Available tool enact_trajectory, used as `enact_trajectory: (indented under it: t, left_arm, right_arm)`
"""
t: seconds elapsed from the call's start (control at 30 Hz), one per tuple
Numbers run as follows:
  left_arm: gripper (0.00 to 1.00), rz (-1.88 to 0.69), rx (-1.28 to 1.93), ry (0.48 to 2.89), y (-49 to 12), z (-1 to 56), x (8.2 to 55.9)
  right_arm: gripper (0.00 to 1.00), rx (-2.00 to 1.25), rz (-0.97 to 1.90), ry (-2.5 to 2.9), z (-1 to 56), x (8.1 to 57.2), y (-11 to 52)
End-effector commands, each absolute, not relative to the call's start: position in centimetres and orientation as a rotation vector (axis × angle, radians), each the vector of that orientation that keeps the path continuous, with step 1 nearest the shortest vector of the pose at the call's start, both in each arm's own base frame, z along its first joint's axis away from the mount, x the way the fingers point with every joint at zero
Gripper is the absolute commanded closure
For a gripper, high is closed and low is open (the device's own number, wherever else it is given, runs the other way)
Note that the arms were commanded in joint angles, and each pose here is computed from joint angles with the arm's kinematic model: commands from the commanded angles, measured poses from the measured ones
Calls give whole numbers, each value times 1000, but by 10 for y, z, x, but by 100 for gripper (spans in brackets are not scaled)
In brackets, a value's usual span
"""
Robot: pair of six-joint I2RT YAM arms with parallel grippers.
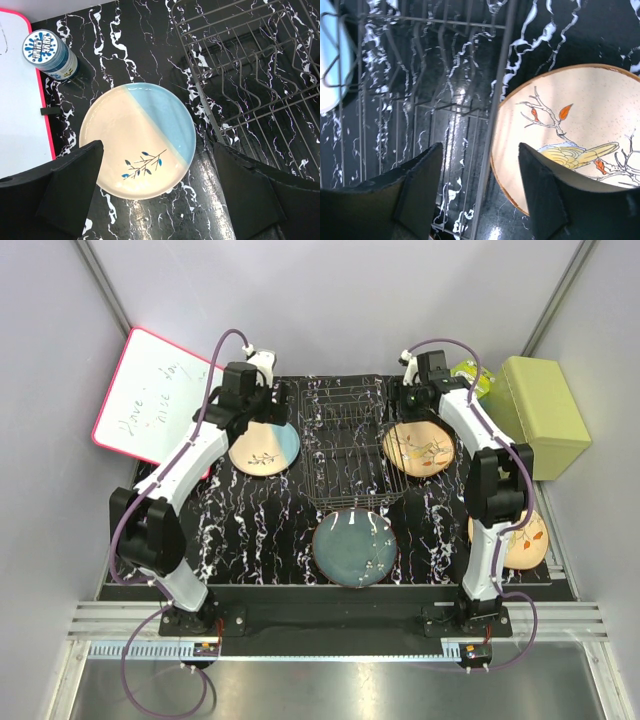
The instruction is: Load the plates into the dish rack
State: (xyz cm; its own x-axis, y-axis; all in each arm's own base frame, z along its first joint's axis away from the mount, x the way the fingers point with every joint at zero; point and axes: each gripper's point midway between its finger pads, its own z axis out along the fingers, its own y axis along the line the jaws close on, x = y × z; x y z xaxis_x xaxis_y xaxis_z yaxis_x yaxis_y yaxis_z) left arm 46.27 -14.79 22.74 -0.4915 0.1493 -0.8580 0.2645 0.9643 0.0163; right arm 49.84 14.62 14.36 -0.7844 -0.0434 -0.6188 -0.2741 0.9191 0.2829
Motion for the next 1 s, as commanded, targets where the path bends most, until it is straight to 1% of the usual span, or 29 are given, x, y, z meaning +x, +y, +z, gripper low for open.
enact_trajectory:
  t: [0.0,0.07,0.13,0.27,0.3,0.33,0.37,0.5,0.53,0.57,0.6,0.77,0.97]
  left_arm:
    - [1,-154,269,2060,-150,238,467]
    - [1,-165,260,2070,-152,234,466]
    - [1,-166,257,2081,-152,229,466]
    - [1,-95,201,2086,-141,227,472]
    - [1,-75,194,2079,-139,230,475]
    - [1,-63,199,2077,-138,230,477]
    - [1,-48,196,2075,-136,231,478]
    - [1,-20,198,2075,-133,232,480]
    - [1,-19,198,2075,-132,233,481]
    - [1,-14,199,2078,-131,232,480]
    - [1,-6,193,2079,-129,232,479]
    - [1,9,187,2090,-126,227,477]
    - [1,-18,199,2080,-129,232,476]
  right_arm:
    - [34,-166,374,2407,151,517,134]
    - [37,-162,362,2413,148,518,134]
    - [38,-169,365,2419,144,519,138]
    - [53,-168,352,2427,138,522,143]
    - [62,-167,348,2427,136,524,145]
    - [68,-155,332,2428,136,526,144]
    - [70,-162,325,2427,135,526,148]
    - [71,-169,291,2435,126,529,155]
    - [78,-172,274,2437,124,530,155]
    - [88,-170,258,2435,123,531,156]
    - [100,-169,244,2433,122,532,158]
    - [100,-103,210,2420,120,546,156]
    - [100,-43,201,2355,132,572,159]
